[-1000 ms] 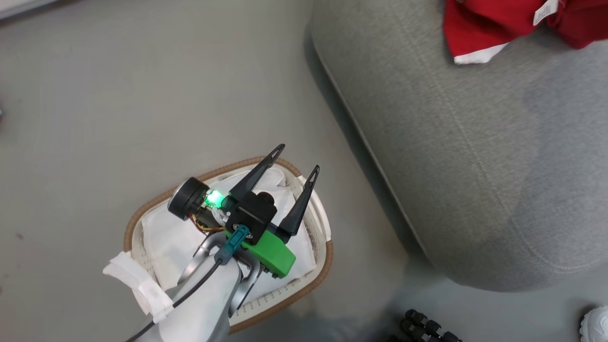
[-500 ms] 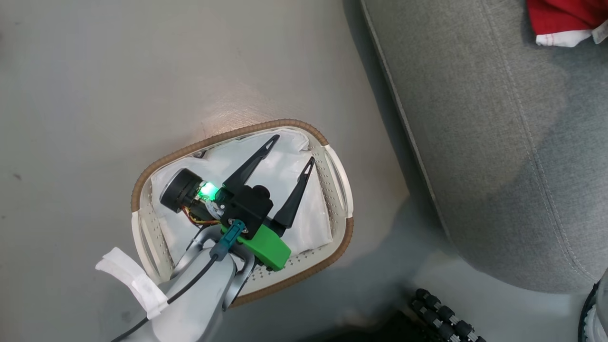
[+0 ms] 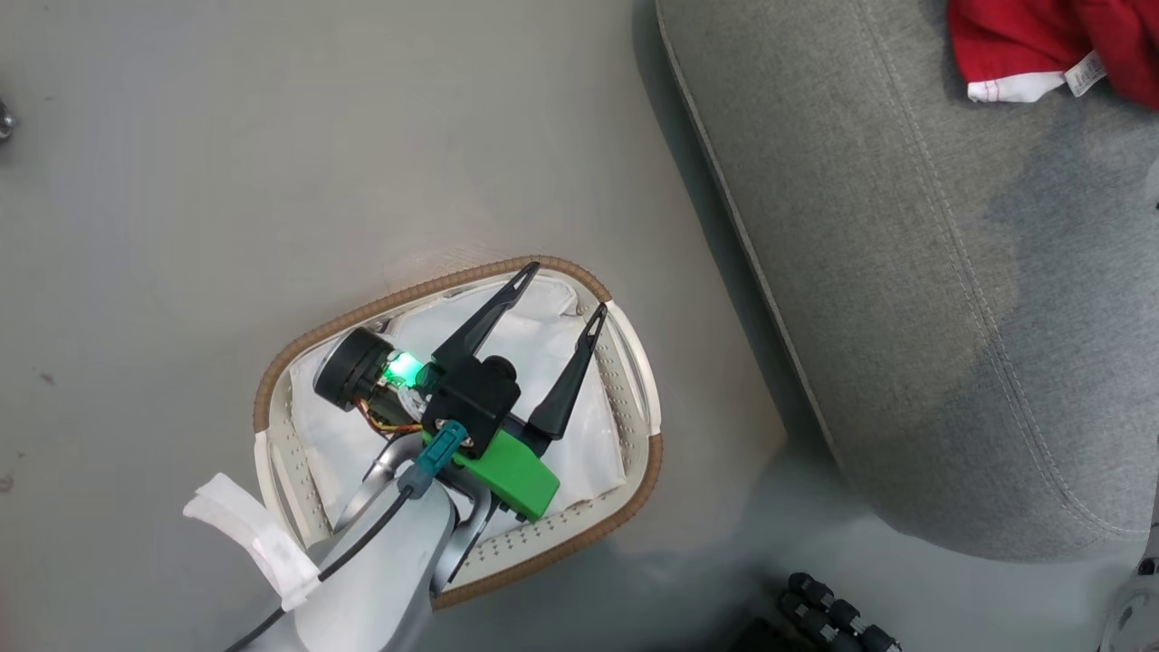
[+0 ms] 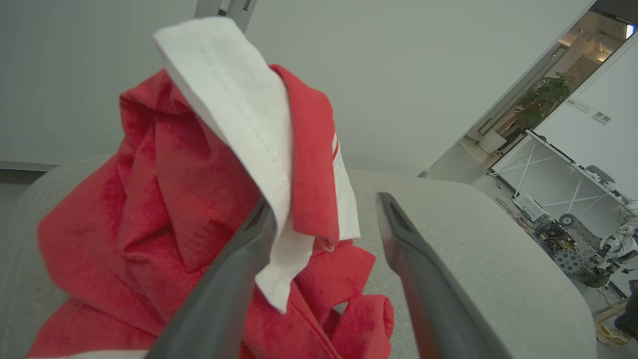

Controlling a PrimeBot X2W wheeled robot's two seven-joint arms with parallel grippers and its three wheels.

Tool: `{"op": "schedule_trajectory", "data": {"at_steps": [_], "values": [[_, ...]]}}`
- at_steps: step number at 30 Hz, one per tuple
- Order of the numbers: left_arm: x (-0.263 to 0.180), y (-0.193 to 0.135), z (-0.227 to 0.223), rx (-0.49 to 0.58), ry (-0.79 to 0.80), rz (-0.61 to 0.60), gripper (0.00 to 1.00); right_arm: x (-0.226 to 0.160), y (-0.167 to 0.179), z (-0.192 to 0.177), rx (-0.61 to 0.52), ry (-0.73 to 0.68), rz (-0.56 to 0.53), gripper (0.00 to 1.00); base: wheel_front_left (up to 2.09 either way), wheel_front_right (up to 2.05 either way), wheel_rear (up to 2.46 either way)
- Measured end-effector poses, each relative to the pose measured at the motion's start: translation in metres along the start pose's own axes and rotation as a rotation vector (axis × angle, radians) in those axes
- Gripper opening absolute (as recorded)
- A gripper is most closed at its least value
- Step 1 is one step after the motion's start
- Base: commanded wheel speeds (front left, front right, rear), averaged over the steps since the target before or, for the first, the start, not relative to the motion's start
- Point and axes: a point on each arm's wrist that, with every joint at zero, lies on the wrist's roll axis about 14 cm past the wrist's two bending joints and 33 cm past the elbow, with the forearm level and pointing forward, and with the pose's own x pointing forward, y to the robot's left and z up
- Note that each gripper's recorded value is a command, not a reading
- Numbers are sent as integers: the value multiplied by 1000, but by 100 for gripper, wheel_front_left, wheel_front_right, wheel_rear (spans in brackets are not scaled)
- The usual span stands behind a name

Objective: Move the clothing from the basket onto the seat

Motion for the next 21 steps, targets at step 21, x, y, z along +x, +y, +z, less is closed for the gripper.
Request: {"op": "schedule_trajectory", "data": {"at_steps": [21], "values": [[-60, 13, 115, 17, -256, 262, 100, -54, 36, 111, 180, -257, 165, 100, 0, 0, 0]]}}
